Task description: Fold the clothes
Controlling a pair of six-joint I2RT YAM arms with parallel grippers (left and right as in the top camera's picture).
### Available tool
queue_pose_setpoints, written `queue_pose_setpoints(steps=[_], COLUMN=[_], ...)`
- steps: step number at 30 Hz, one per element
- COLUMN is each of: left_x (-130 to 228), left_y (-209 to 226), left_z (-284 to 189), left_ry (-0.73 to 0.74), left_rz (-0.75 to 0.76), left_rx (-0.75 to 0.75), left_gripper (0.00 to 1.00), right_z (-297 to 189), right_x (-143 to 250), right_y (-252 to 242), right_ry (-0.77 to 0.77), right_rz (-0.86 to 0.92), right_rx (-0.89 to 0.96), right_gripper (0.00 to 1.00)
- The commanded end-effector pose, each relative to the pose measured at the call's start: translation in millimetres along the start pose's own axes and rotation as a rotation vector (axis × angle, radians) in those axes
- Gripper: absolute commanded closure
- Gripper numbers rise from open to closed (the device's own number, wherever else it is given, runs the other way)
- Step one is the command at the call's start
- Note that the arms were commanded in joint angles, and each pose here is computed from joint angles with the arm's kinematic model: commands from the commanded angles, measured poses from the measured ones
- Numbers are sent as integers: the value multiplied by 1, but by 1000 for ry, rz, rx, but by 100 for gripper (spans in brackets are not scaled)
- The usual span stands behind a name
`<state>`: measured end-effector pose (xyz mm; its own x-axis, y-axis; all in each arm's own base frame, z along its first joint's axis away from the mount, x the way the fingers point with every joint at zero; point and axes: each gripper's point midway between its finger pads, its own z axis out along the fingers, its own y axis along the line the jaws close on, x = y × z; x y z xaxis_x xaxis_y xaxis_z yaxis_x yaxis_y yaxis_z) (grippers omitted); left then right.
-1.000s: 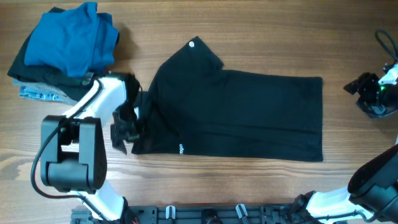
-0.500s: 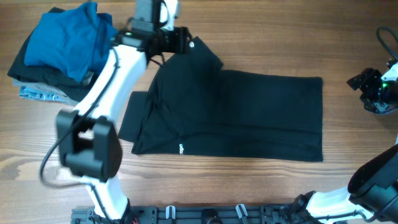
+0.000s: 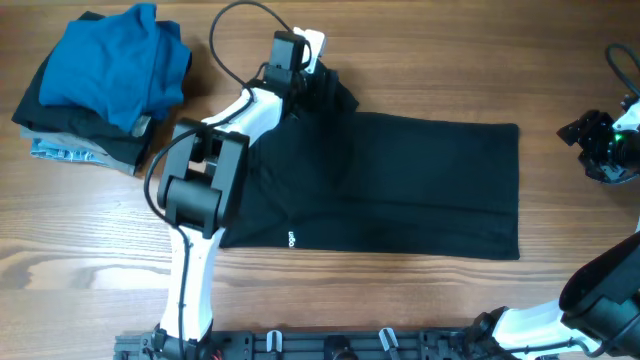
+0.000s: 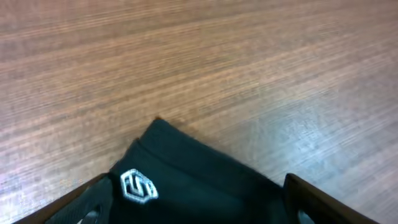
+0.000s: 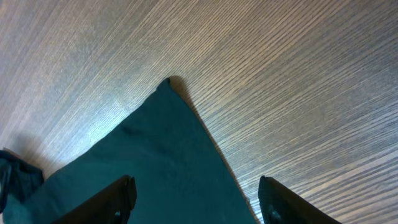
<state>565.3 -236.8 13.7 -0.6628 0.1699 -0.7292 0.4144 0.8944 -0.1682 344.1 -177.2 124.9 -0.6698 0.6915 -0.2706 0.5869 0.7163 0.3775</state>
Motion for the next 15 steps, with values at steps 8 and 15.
queue_pose_setpoints(steps=[8, 15], left_x=[6, -23], left_y=[3, -6], left_z=[2, -57], left_ry=[21, 63], left_rz=[11, -3], left_rx=[-21, -26], left_gripper=[96, 96], right_z=[0, 10], right_x=[2, -17], right_y=[4, 41], right_ry=[6, -86], right_rz=[-54, -340], right_rx=[-12, -74], right_gripper=[32, 38])
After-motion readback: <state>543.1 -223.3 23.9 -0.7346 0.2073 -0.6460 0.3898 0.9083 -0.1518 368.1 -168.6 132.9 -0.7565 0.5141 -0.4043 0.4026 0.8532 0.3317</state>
